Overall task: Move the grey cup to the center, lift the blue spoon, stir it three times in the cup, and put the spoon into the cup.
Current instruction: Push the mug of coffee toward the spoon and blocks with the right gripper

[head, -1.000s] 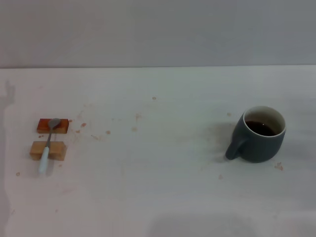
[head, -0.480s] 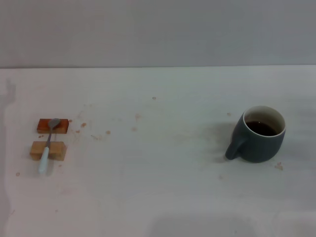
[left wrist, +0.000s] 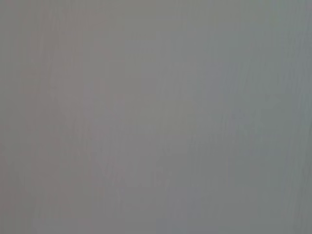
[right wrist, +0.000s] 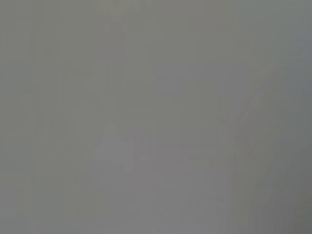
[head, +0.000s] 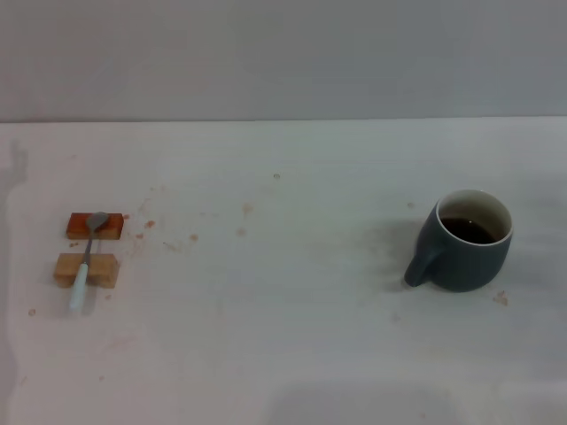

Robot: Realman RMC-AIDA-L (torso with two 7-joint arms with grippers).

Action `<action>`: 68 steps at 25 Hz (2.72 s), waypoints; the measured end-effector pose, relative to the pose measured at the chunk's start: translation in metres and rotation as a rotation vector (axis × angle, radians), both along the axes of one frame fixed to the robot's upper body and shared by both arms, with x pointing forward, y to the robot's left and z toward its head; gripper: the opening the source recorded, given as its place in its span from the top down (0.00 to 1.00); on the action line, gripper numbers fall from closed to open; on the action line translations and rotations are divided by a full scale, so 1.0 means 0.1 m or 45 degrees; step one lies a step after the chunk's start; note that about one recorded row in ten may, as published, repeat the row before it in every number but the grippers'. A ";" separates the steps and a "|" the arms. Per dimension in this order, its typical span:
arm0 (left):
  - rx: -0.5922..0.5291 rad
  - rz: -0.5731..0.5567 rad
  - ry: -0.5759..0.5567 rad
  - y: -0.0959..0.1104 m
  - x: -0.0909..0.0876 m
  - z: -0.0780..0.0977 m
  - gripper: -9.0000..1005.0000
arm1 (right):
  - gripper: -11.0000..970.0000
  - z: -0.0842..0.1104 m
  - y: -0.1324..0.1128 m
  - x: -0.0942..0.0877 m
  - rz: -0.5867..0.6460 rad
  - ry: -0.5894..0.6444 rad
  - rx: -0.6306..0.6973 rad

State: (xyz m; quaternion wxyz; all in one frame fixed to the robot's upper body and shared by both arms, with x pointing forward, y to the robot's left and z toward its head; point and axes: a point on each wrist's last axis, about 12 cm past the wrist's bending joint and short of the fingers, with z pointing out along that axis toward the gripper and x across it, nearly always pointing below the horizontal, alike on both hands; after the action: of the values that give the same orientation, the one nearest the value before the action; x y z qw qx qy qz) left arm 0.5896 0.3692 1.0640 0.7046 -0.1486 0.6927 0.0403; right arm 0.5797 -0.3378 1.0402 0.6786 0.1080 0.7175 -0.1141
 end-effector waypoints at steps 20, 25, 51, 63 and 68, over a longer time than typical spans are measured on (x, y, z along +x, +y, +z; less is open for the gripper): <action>0.004 0.025 -0.004 0.08 0.00 0.02 0.30 | 0.98 -0.23 0.31 -0.11 0.201 0.125 0.048; 0.004 0.031 -0.009 0.09 0.00 0.03 0.30 | 0.98 -0.28 0.38 -0.20 0.261 0.137 0.070; -0.003 0.026 -0.029 0.07 0.04 0.07 0.30 | 0.98 -0.41 0.96 -0.37 0.537 0.219 0.133; -0.003 0.031 -0.047 0.07 0.04 0.09 0.30 | 0.98 -0.37 1.27 -0.25 0.692 0.283 0.119; -0.004 0.039 -0.055 0.08 0.04 0.10 0.30 | 0.98 -0.33 1.40 -0.17 0.769 0.310 0.116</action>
State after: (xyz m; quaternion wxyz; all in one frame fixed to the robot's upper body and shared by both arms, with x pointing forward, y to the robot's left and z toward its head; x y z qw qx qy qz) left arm 0.5935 0.3775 1.0738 0.7183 -0.1613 0.6752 0.0466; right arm 0.5623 -0.1977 1.0074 0.5856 -0.0937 0.7973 0.1125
